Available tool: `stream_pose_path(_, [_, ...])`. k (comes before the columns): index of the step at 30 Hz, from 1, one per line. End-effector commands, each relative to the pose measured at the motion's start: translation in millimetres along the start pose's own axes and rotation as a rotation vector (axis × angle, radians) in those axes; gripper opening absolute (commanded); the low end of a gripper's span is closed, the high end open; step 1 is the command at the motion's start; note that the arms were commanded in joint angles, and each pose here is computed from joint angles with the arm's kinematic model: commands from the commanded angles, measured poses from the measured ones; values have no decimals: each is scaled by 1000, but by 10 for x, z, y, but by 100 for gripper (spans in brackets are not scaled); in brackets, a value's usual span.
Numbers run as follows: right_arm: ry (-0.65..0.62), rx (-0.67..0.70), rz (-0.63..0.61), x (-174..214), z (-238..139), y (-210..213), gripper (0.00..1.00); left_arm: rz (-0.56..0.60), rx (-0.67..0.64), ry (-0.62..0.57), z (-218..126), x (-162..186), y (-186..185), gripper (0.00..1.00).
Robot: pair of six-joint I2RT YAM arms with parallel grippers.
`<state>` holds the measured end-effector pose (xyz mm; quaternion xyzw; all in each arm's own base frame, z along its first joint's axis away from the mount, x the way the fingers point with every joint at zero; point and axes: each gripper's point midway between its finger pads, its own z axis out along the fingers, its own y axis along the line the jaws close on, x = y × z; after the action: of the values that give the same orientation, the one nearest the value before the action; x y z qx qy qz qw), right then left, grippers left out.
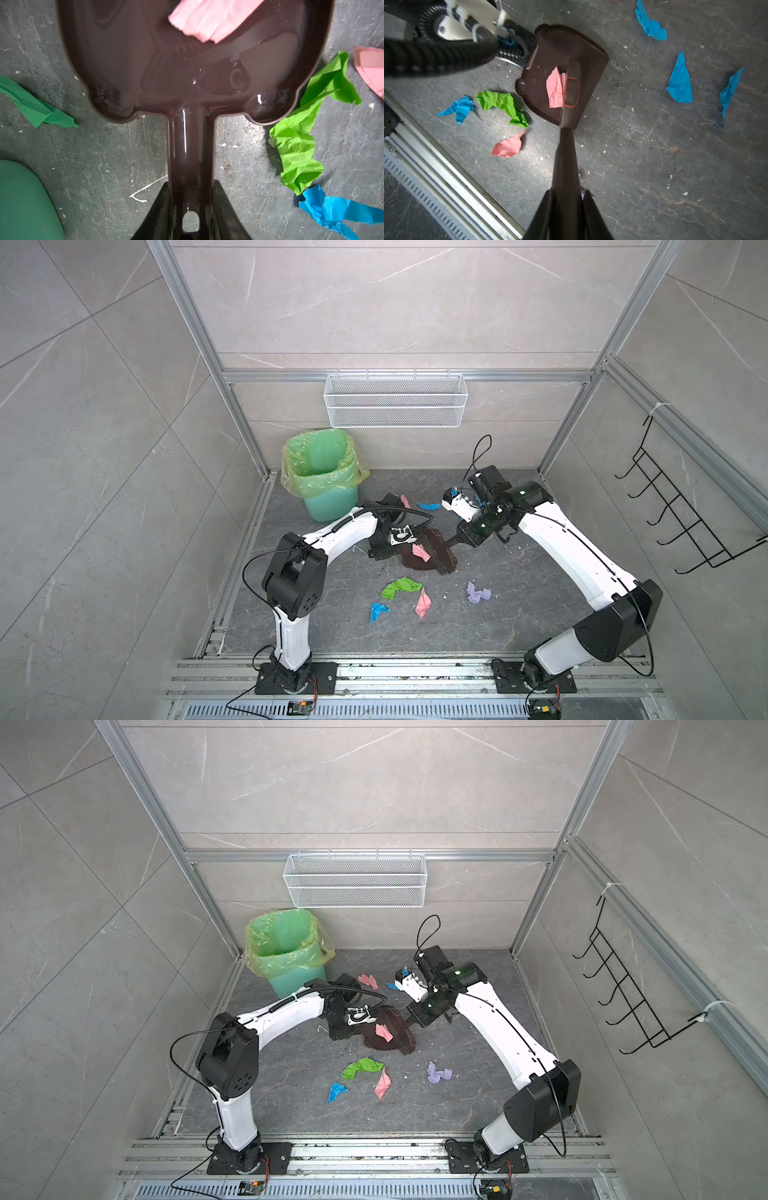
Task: Sweep away the paper scraps from the table
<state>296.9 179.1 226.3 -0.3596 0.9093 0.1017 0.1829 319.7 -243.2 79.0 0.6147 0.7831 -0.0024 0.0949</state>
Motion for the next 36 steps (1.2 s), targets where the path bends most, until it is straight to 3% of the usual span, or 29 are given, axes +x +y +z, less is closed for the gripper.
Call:
stream_pose_path(1, [-107,-1,31,-149,-226,60,0,13,4,-24,-85,-35,-30,0])
stream_pose_path(9, [-140,225,160,-70,-583,-259,0,45,8,-47,-117,-5,-95,0])
stream_pose_path(13, [-46,404,269,181,-776,-511,0,66,28,-62,-151,-37,-124,0])
stream_pose_path(20, [49,589,433,721,-1132,-632,0,96,82,-63,-197,-80,-179,0])
stream_pose_path(23, [149,675,472,978,-1238,-681,0,112,105,-56,-192,-87,-207,0])
stream_pose_path(27, [221,670,513,1155,-1082,-643,0,130,119,-51,-171,-75,-222,0])
stream_pose_path(36, [254,573,657,1433,-758,-434,0,171,141,-75,-176,-89,-281,0])
